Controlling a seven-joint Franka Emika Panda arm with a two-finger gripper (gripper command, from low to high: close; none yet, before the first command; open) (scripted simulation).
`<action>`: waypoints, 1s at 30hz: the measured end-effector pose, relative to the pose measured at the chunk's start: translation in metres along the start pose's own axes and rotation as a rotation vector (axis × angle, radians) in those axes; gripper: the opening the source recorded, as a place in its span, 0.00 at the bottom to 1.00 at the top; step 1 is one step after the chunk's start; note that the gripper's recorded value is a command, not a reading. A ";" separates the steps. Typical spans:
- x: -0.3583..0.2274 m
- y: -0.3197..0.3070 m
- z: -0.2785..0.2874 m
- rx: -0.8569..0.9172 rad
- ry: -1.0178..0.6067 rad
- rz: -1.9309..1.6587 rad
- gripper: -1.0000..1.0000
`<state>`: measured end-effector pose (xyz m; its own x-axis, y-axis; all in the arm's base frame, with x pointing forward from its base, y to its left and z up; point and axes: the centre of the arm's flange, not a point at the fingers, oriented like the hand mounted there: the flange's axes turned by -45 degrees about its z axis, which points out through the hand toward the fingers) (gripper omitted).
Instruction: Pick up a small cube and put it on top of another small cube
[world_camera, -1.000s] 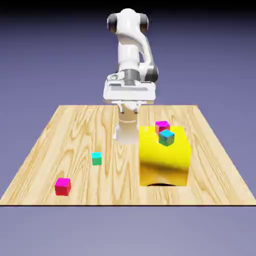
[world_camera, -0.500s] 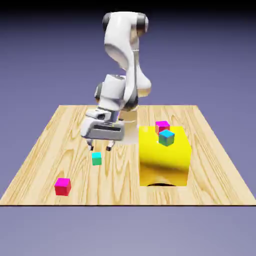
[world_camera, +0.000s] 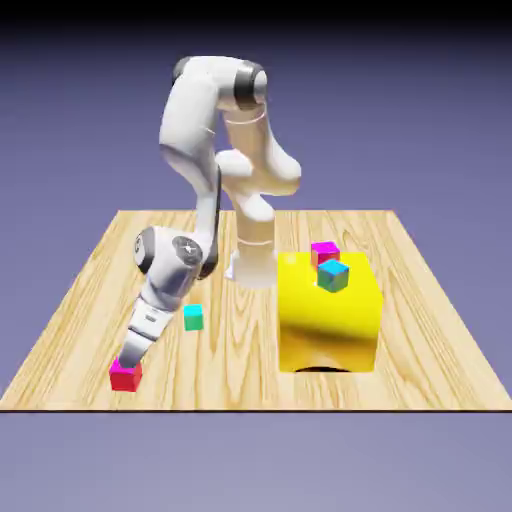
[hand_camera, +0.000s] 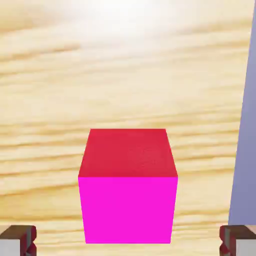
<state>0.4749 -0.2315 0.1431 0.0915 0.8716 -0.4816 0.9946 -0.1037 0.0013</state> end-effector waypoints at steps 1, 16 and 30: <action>0.002 0.000 0.013 0.000 0.000 -0.001 0.50; 0.046 0.022 -0.148 0.034 -0.027 0.214 0.00; 0.193 -0.083 -0.397 0.210 0.012 0.516 0.00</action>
<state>0.4296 0.1357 0.3975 0.5662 0.6876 -0.4545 0.7893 -0.6111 0.0586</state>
